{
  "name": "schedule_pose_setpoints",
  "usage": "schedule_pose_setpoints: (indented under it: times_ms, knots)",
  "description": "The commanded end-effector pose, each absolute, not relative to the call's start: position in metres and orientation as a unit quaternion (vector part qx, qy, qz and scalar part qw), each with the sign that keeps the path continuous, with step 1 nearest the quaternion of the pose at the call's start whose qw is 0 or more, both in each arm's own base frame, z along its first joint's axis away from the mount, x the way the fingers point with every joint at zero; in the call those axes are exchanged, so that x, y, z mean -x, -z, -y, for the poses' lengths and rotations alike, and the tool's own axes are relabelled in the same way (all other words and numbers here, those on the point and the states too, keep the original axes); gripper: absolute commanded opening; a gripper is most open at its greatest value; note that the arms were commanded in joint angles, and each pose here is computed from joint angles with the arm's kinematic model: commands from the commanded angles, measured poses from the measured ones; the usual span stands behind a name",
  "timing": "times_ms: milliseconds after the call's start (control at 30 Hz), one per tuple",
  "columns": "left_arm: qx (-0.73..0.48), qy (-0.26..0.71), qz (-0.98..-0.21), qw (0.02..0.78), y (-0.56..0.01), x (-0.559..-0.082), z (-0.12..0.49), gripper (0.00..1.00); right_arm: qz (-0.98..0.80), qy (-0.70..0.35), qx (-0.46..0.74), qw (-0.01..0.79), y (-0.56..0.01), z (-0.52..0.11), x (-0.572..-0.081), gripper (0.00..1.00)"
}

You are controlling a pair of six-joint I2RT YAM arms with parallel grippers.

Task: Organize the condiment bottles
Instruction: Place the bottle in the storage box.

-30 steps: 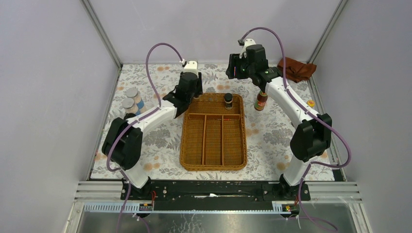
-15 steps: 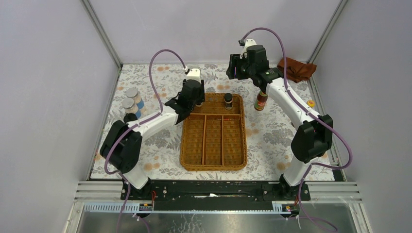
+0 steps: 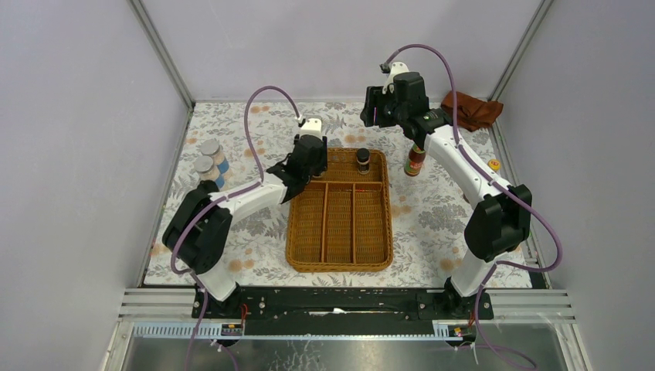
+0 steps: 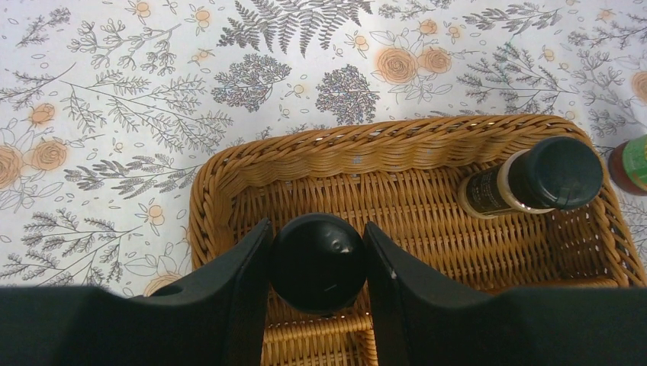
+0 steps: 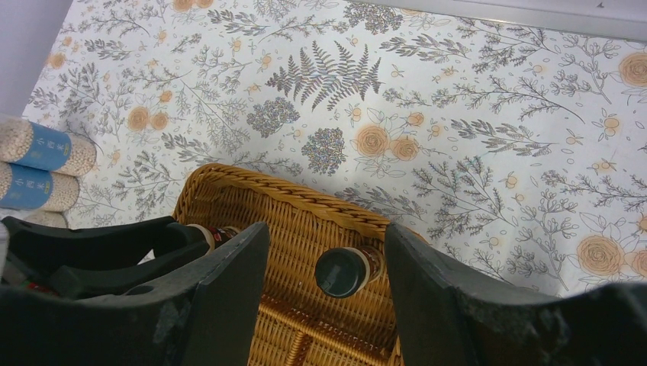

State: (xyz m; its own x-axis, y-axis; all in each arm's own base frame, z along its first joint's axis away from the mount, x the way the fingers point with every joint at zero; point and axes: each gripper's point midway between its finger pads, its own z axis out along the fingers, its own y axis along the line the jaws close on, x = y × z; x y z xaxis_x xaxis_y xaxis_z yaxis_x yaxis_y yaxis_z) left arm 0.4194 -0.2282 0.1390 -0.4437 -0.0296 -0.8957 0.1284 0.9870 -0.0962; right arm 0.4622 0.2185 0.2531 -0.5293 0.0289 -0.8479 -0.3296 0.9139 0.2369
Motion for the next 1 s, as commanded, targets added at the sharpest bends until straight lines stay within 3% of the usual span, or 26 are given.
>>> schedule_pose_setpoints:
  times_ms: [0,967]
  knots:
    - [-0.016,0.08,-0.835,0.544,-0.134,-0.43,0.235,0.0,-0.832,-0.193,0.092,0.512,-0.285,-0.214,-0.459,0.64]
    - [-0.037,0.059,-0.83,0.554,-0.126,-0.46,0.249,0.0,-0.834,-0.189,0.099,0.509,-0.277,-0.217,-0.471,0.65]
